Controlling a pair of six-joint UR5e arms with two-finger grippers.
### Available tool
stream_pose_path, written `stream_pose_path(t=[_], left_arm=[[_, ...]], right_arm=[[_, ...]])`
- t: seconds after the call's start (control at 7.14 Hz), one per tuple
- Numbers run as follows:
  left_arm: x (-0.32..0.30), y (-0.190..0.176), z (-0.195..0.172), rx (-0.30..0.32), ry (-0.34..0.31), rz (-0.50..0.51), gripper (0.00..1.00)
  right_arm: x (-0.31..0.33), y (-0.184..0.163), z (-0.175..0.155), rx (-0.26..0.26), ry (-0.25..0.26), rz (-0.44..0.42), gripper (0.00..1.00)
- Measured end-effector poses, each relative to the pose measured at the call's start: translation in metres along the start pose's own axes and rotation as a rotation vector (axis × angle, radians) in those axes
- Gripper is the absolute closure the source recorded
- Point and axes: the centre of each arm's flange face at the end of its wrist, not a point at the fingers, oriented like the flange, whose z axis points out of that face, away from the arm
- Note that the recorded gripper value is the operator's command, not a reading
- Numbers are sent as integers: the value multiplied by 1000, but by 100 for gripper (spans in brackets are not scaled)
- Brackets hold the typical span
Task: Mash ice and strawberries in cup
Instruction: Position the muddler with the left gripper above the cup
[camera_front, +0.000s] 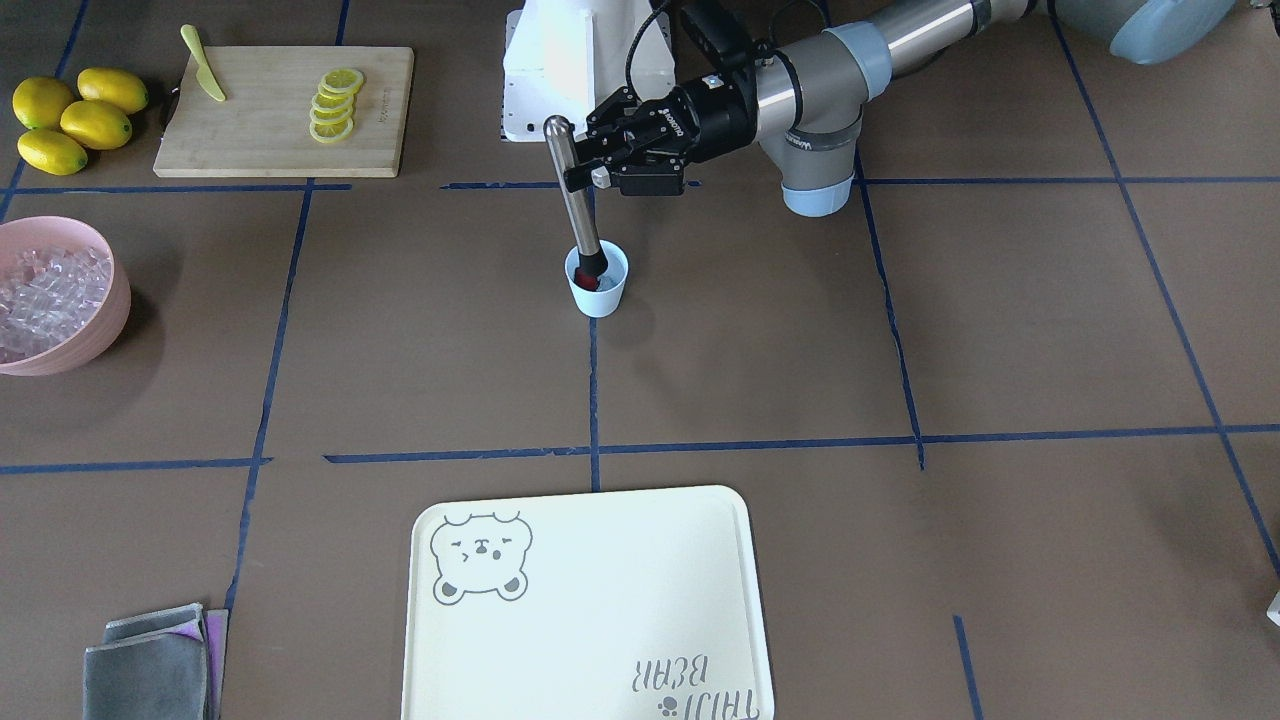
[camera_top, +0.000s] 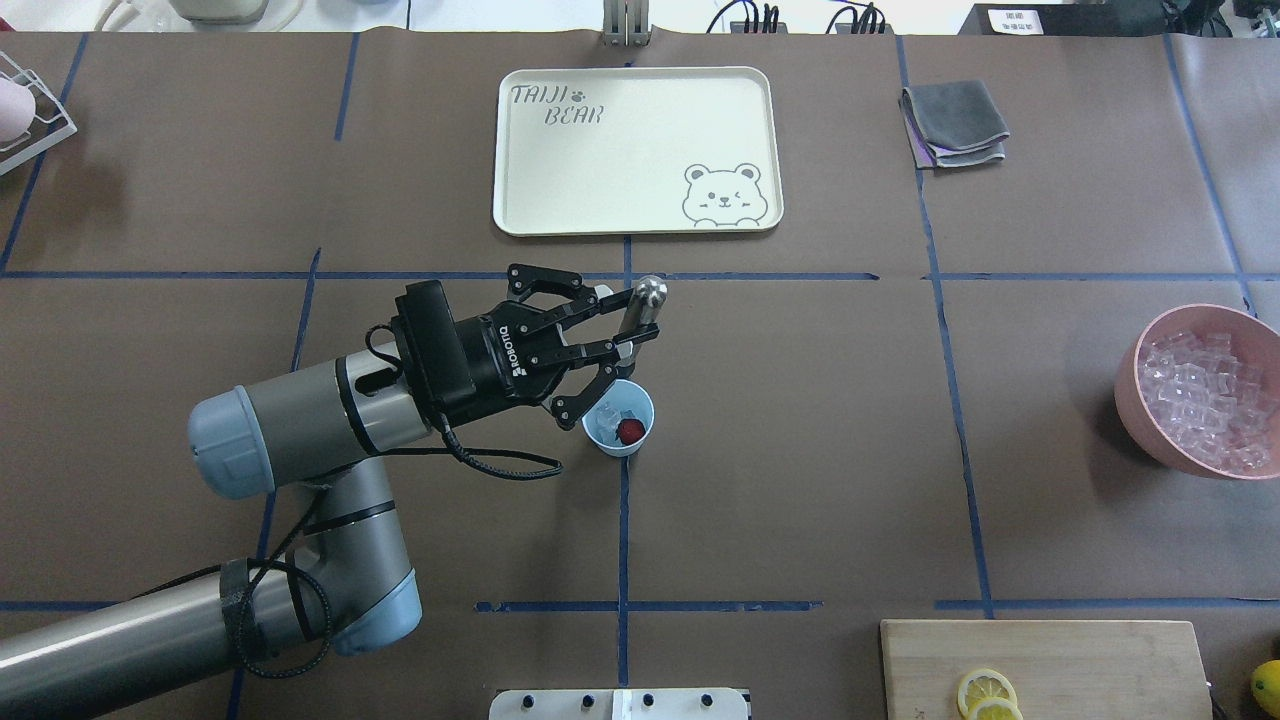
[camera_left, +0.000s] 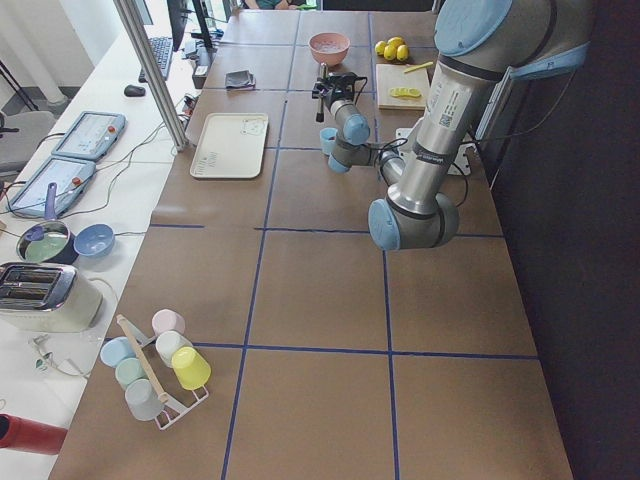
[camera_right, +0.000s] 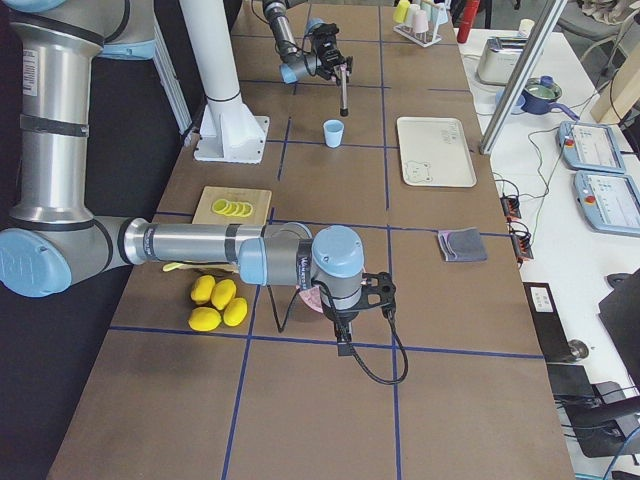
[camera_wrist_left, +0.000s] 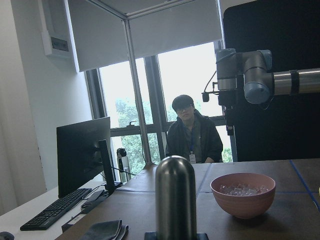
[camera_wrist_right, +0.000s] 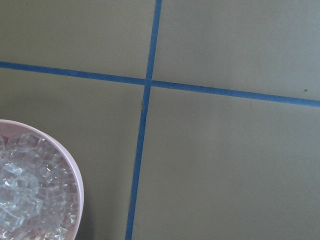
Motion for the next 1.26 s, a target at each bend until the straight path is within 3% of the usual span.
stream_pose_path(t=[0.7, 1.26], left_arm=[[48, 53, -5, -21, -21, 18, 100], [59, 67, -5, -44, -12, 15, 100]], right_arm=[[0, 1, 0, -1, 0, 2, 1], [1, 3, 1, -3, -1, 4, 1]])
